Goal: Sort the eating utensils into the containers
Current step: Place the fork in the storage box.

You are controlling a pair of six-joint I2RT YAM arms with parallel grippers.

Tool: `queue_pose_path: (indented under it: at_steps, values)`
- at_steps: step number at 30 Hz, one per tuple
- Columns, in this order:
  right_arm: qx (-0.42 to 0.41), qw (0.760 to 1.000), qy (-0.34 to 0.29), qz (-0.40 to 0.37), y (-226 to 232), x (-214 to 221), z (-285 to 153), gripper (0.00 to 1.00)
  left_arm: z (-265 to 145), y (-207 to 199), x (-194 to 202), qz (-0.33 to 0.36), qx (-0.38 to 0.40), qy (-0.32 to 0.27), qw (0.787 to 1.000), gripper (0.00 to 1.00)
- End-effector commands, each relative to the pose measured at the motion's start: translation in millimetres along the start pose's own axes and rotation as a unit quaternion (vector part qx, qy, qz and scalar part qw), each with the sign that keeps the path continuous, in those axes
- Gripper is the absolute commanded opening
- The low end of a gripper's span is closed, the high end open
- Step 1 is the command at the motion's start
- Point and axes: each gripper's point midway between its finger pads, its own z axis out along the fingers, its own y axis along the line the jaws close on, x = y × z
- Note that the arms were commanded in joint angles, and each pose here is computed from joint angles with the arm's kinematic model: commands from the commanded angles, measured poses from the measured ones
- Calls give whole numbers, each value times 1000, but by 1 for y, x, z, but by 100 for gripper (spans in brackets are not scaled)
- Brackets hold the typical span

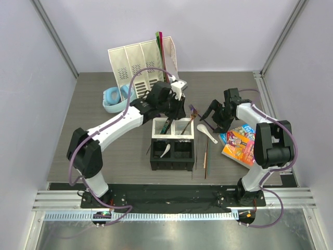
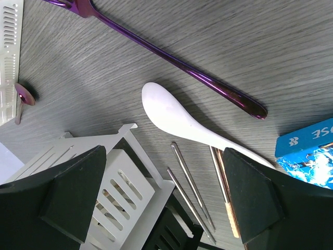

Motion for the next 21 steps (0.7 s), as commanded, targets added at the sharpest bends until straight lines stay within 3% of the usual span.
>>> queue_pose_path:
  at_steps: [1, 9, 16, 21]
  values:
    - [-12, 1000, -9, -6, 5, -4, -4, 100, -47, 11, -46, 43, -68, -61, 995, 29]
    - [35, 996, -28, -78, -5, -7, -27, 98, -92, 74, -11, -19, -169, -57, 984, 31]
    - [54, 988, -14, -144, -5, 25, -49, 93, -106, 102, 26, -32, -216, -19, 976, 31]
    - [49, 986, -1, -156, 3, 52, -49, 86, -103, 112, 45, -92, -229, -16, 969, 31]
